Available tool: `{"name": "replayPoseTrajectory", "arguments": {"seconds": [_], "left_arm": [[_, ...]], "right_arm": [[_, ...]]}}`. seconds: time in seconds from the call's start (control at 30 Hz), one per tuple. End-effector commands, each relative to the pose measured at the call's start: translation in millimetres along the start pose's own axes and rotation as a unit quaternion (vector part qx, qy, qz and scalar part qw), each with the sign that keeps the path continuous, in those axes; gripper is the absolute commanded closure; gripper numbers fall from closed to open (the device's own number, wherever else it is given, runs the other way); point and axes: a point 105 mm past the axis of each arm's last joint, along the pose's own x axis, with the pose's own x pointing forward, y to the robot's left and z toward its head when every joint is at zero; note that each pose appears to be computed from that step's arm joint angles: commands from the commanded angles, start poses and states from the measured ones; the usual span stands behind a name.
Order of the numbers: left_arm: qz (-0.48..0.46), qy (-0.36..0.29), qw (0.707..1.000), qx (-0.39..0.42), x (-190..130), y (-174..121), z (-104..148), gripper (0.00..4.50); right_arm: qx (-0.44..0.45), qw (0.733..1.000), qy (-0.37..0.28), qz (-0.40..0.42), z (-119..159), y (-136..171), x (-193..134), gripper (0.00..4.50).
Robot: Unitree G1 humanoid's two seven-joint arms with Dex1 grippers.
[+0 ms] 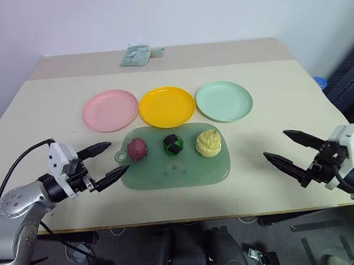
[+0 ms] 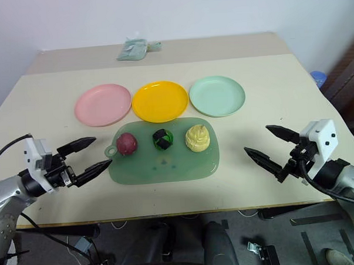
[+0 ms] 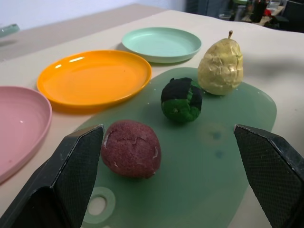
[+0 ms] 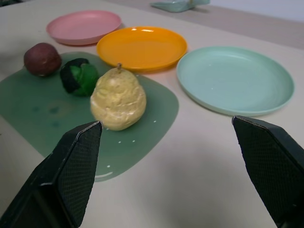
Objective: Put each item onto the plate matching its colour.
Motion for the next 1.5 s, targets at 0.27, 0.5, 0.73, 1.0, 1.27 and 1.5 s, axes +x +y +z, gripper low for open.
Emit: {"name": "replayPoseTrajectory", "arguments": {"seconds": [0.27,0.5,0.73,1.0,1.27,1.5], "left_arm": [[0.005,-0.018,1.000,0.014,6,6,16,0.00],[0.017,-0.031,0.999,0.013,18,7,18,0.00],[0.077,-0.004,0.997,-0.010,29,13,10,0.00],[0.111,-0.006,0.991,-0.070,47,11,14,0.00],[0.143,0.026,0.986,-0.078,60,7,6,0.00],[0.167,0.061,0.981,-0.079,67,6,-8,0.00]], "right_arm": [[-0.016,1.000,-0.026,-0.003,16,10,4,0.04],[-0.015,0.999,-0.040,0.009,20,17,8,0.04],[-0.028,0.993,-0.077,0.081,38,38,16,0.04],[-0.065,0.976,-0.106,0.181,63,59,34,0.04],[-0.109,0.959,-0.107,0.238,72,65,64,0.04],[-0.116,0.951,-0.101,0.267,68,69,69,0.04]]}}
